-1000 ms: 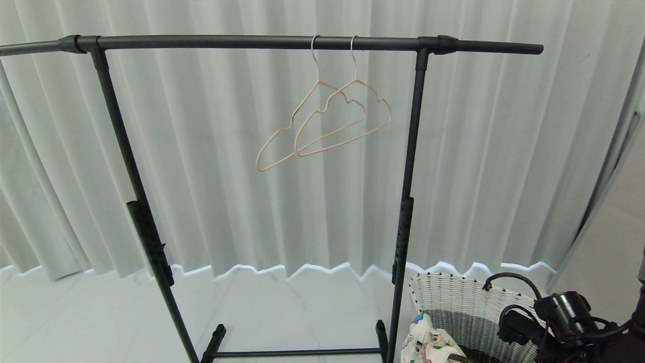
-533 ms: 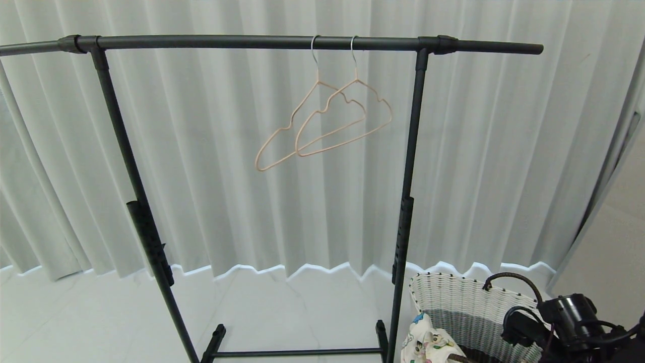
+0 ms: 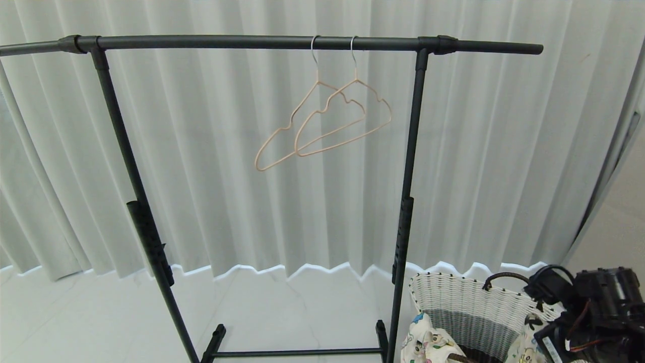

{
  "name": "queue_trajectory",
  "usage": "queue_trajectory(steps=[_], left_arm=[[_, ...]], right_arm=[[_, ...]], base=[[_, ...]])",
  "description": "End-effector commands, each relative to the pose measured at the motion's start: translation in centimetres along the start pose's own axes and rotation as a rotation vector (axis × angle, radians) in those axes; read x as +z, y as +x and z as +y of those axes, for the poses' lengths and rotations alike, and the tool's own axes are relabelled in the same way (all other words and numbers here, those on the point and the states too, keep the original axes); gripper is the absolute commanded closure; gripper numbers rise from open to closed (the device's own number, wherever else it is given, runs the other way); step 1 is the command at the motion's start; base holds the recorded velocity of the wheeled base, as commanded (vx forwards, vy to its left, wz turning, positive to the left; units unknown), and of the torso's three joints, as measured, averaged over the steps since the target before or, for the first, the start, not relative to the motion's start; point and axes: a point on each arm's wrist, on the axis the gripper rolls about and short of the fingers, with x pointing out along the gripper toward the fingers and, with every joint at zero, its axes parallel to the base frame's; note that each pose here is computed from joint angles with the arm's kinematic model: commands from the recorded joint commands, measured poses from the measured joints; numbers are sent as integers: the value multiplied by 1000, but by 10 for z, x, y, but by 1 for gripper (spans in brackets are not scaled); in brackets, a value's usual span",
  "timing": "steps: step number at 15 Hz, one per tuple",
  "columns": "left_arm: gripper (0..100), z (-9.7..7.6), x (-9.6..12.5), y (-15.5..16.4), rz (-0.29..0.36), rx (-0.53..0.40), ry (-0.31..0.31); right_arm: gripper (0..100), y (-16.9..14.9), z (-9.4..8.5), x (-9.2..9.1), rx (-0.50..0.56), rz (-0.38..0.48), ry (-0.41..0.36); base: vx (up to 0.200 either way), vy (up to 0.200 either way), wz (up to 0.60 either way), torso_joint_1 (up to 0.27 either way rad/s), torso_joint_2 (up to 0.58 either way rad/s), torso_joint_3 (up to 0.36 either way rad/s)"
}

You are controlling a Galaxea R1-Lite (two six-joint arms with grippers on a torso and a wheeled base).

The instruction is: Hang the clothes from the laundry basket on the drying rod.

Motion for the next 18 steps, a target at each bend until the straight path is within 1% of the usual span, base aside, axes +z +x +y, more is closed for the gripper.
queue_trajectory(steps=[1, 2, 3, 4, 6, 7, 8, 9, 11, 14, 17, 18], left_arm=[[0, 0, 0, 0, 0, 1, 1], [0, 0, 0, 0, 0, 0, -1], [0, 0, 0, 0, 0, 1, -2], [0, 0, 0, 0, -1, 1, -4], [0, 0, 0, 0, 0, 1, -4], [0, 0, 0, 0, 0, 1, -4], [0, 0, 0, 0, 0, 1, -4], [0, 0, 0, 0, 0, 1, -5], [0, 0, 0, 0, 0, 1, -4], [0, 0, 0, 0, 0, 1, -7], [0, 0, 0, 0, 0, 1, -4], [0, 0, 0, 0, 0, 1, -4]], right_arm=[[100, -41, -19, 42, -73, -249, 64], [100, -50, -23, 49, -85, -275, 71], [100, -72, -31, 64, -95, -319, 80], [100, -90, -36, 74, -97, -344, 83], [100, -119, -42, 85, -95, -383, 83], [100, -132, -43, 87, -90, -402, 80], [100, -143, -44, 88, -85, -422, 78], [100, -155, -45, 88, -80, -442, 77], [100, -167, -45, 84, -72, -469, 71], [100, -176, -42, 80, -54, -489, 58], [100, -178, -38, 81, -32, -500, 44], [100, -179, -38, 81, -27, -503, 41]], base=[[0, 0, 0, 0, 0, 0], [0, 0, 0, 0, 0, 0], [0, 0, 0, 0, 0, 0], [0, 0, 0, 0, 0, 0], [0, 0, 0, 0, 0, 0], [0, 0, 0, 0, 0, 0], [0, 0, 0, 0, 0, 0], [-200, 0, 0, 7, 2, 12], [-200, 0, 0, 7, 5, -2], [-200, 0, 0, 4, 2, 4], [-200, 0, 0, -1, 2, -1], [0, 0, 0, 0, 0, 0]])
